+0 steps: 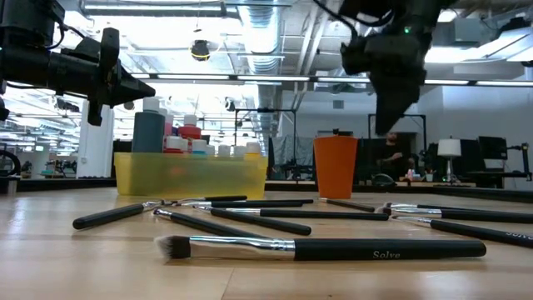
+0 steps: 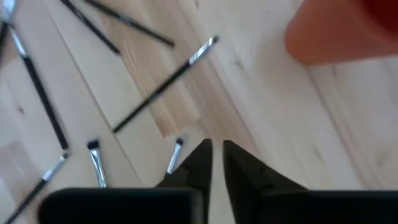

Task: Pick & Place Paint Supplies
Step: Put the silver paint brush into the orange cup

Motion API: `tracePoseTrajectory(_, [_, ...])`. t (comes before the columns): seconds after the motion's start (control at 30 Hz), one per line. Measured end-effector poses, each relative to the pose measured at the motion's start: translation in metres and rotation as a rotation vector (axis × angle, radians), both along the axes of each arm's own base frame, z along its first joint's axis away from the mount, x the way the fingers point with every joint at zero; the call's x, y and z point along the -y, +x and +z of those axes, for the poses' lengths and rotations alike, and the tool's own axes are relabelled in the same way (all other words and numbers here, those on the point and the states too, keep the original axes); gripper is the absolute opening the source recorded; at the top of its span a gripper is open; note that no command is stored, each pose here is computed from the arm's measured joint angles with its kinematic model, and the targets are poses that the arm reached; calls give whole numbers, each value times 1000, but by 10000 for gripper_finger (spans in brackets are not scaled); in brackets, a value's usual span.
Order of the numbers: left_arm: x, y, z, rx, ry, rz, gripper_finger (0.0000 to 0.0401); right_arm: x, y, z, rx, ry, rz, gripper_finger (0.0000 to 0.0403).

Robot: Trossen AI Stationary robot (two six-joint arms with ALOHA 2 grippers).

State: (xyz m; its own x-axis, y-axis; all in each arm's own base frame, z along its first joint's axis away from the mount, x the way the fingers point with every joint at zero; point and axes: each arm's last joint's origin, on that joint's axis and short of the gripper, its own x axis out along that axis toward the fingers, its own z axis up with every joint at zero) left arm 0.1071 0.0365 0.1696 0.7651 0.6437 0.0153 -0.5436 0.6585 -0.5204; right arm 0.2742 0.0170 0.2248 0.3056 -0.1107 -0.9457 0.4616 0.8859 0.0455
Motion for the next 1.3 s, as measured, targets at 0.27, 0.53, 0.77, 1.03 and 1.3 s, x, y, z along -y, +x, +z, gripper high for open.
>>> tracePoseTrajectory(0.27, [0,0,0,2,0,0,1,4,16,-38,-143,30,-30,167])
tracePoseTrajectory(0.53, [0,0,1,7,2,0,1,3,27,-84,-305,160,18,239])
tracePoseTrajectory(0.77, [0,0,1,14,3,0,1,-1,29,-99,-364,153,31,228])
tracePoseTrajectory(1.03, [0,0,1,15,3,0,1,1,24,-77,-284,172,34,228])
tracePoseTrajectory(1.3, [0,0,1,15,3,0,1,-31,18,-36,-91,159,214,218])
